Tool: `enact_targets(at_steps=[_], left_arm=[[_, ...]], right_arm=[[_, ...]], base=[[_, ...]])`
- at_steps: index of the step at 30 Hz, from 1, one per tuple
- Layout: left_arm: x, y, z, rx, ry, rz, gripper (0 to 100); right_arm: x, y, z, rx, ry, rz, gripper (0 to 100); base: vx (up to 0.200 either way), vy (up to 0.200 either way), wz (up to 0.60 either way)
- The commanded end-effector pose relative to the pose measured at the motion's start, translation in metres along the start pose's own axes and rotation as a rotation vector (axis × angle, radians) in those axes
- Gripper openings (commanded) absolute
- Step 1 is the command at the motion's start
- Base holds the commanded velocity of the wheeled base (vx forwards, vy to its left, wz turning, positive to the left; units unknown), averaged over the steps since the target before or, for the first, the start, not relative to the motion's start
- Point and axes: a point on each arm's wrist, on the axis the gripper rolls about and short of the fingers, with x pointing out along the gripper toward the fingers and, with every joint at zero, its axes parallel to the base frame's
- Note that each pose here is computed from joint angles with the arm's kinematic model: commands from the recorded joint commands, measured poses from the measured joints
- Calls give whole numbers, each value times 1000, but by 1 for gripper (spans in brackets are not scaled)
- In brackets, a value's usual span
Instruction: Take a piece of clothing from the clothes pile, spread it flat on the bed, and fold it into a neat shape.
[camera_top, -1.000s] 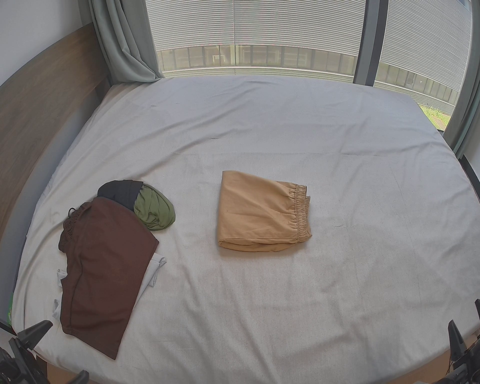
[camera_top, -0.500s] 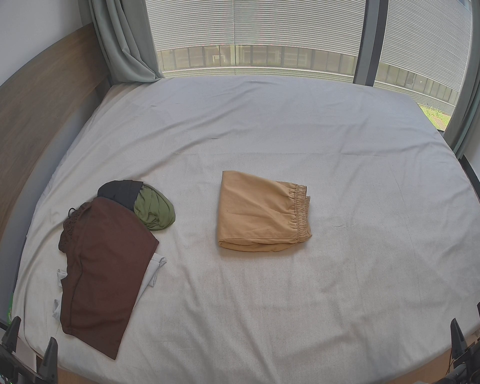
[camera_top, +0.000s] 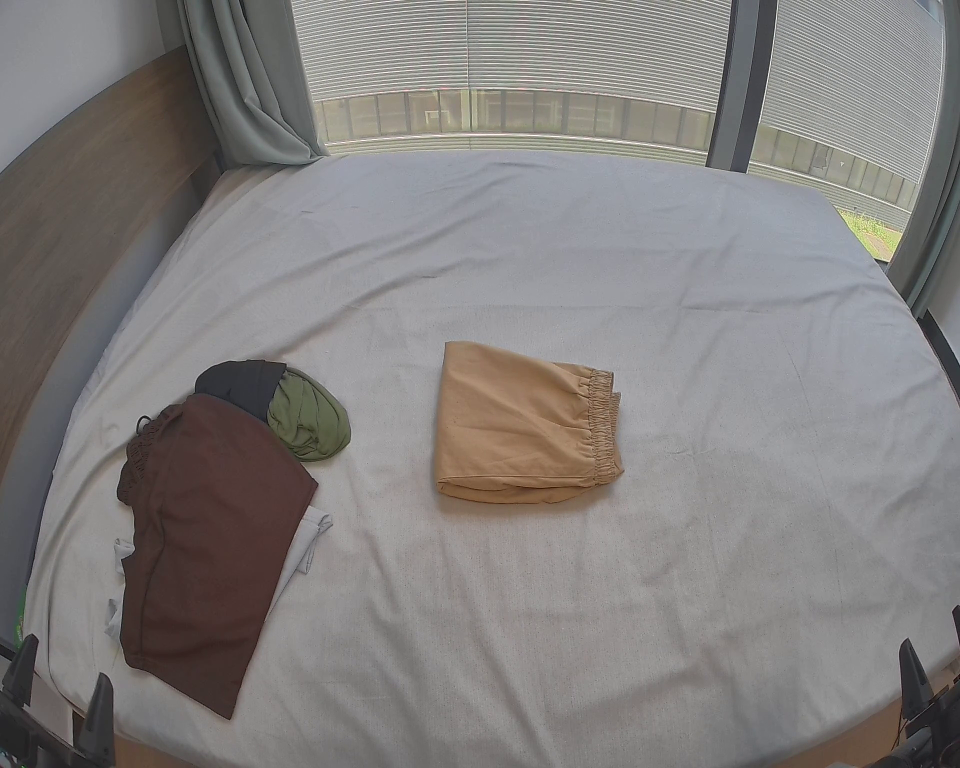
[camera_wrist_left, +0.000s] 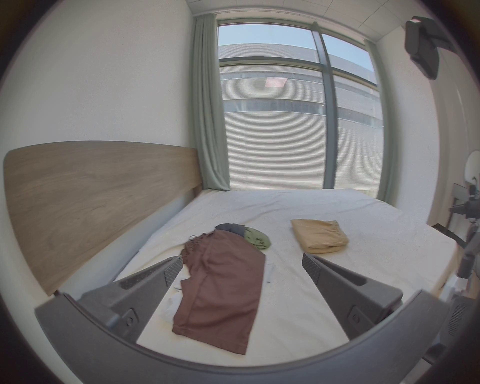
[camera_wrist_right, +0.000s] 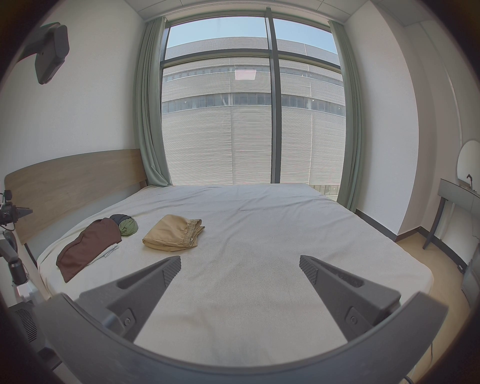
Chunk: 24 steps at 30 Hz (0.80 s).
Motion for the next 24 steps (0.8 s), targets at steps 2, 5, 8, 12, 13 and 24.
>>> enact_targets(at_steps=[2, 5, 8, 12, 13, 24], left_arm=[[-1, -4, -2, -17, -11, -196, 100], [0, -3, -3, -25, -13, -134, 100], [0, 2, -10, -7, 53, 74, 100], [0, 0, -9, -3, 43, 8, 100], [0, 0, -9, -3, 43, 8, 100], [0, 0, -9, -11, 42, 6, 100]], right_arm=[[0, 0, -5, -11, 4, 16, 100], [0, 1, -5, -8, 4, 27, 100], [0, 0, -5, -5, 6, 24, 100], [0, 1, -5, -9, 4, 27, 100], [0, 1, -5, -11, 6, 27, 100], [0, 1, -5, -12, 4, 28, 100]], base=[[0, 0, 0], [0, 0, 0], [0, 0, 0], [0, 0, 0], [0, 0, 0], [0, 0, 0]])
